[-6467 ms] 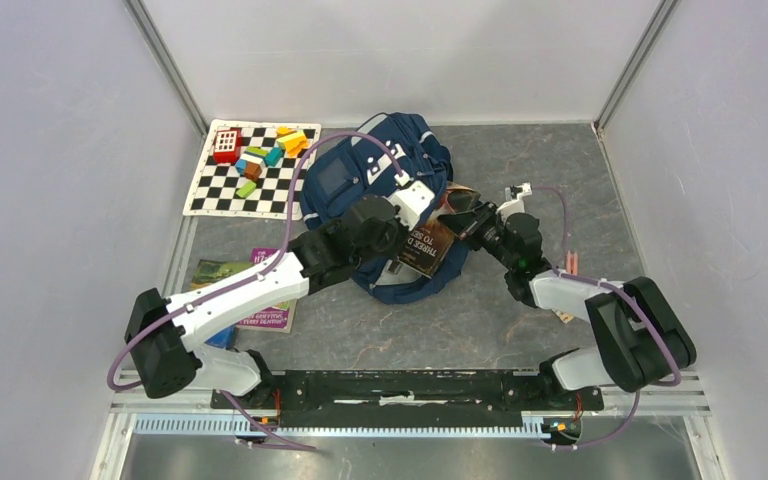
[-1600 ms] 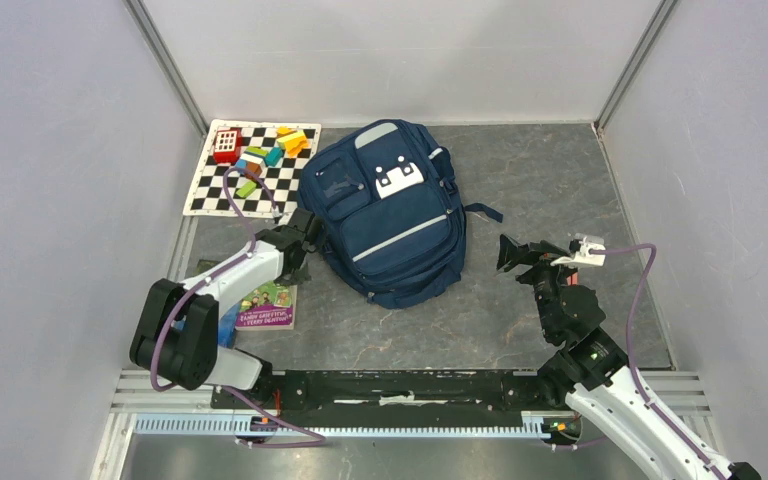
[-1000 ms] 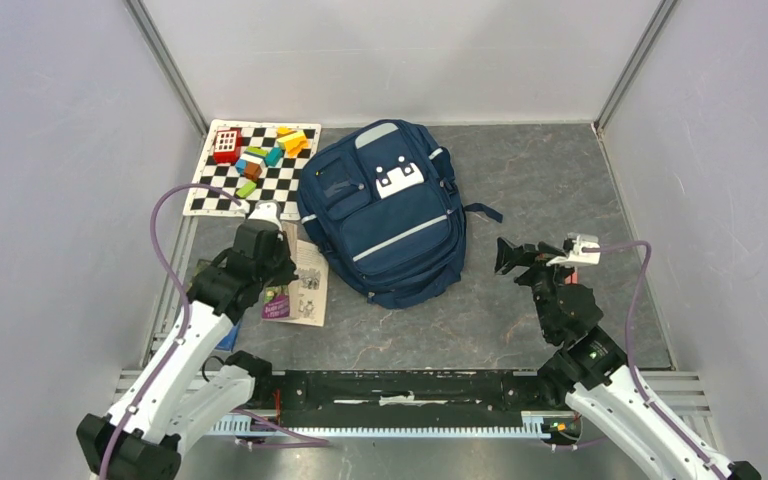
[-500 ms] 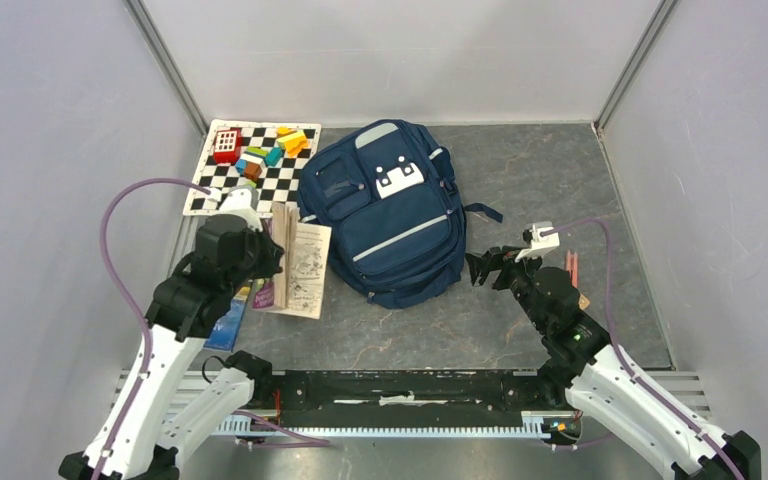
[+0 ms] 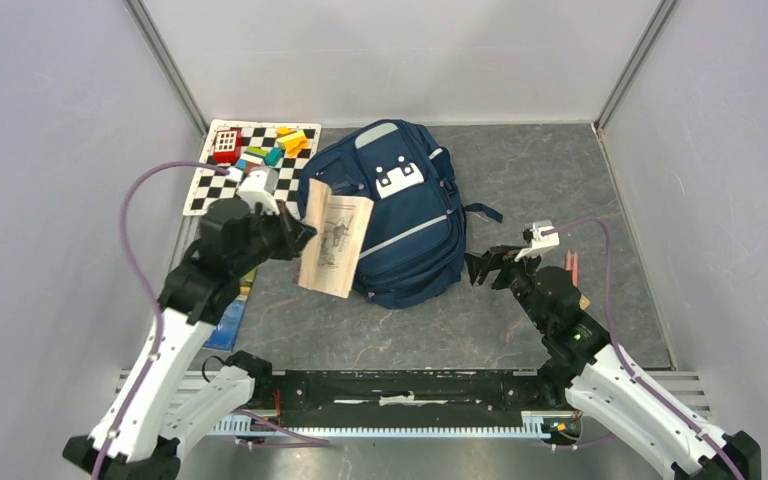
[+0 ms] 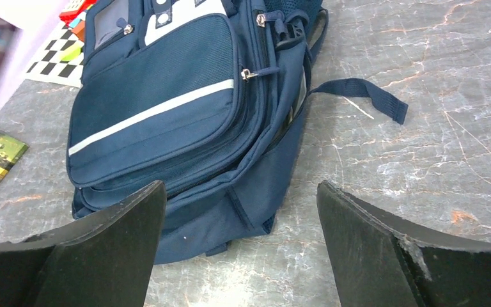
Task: Pack the student bag
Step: Pick up the book from the center of the board.
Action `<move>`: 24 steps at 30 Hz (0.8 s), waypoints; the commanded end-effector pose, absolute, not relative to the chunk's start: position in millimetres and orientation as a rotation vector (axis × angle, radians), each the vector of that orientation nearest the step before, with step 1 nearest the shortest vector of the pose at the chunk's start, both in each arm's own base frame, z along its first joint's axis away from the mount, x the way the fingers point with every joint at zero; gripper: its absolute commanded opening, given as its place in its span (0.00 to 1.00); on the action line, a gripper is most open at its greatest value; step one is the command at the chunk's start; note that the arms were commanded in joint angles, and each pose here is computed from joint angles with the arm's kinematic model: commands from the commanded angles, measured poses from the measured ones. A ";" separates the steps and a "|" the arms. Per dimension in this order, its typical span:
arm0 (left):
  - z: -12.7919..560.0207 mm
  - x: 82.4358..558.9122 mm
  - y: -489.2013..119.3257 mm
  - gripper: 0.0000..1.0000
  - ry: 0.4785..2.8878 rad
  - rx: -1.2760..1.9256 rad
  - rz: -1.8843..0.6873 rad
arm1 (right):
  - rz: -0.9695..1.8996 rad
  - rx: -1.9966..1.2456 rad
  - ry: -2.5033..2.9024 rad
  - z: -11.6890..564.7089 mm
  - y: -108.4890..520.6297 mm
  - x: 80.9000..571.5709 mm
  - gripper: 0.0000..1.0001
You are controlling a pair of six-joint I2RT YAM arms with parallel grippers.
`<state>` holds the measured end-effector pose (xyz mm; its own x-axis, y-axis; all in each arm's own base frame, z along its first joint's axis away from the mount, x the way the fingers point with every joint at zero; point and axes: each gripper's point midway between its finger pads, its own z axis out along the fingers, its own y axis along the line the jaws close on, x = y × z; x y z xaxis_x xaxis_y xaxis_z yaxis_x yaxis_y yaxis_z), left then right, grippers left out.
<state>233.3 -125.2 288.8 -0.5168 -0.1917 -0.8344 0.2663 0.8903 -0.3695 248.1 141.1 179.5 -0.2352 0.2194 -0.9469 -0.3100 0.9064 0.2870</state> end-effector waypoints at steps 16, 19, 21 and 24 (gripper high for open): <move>189.4 278.2 -241.7 0.02 2.056 0.026 -1.025 | 0.931 -0.134 1.690 184.8 221.6 235.3 0.94; 176.8 277.1 -240.4 0.02 2.080 0.020 -1.014 | 0.957 -0.178 1.686 188.2 239.1 234.9 0.95; 167.9 276.1 -240.5 0.02 2.098 0.020 -1.011 | 1.008 -0.250 1.680 191.3 258.1 229.5 0.96; 160.5 275.5 -242.2 0.02 2.111 0.019 -1.020 | 1.091 -0.336 1.658 196.8 286.5 222.7 0.97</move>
<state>269.2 -229.5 149.9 -0.7198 -0.2555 -0.6455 0.2927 0.7315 -0.6158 225.8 246.5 143.9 -0.4533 0.2390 -0.8587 -0.5479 0.6852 0.4799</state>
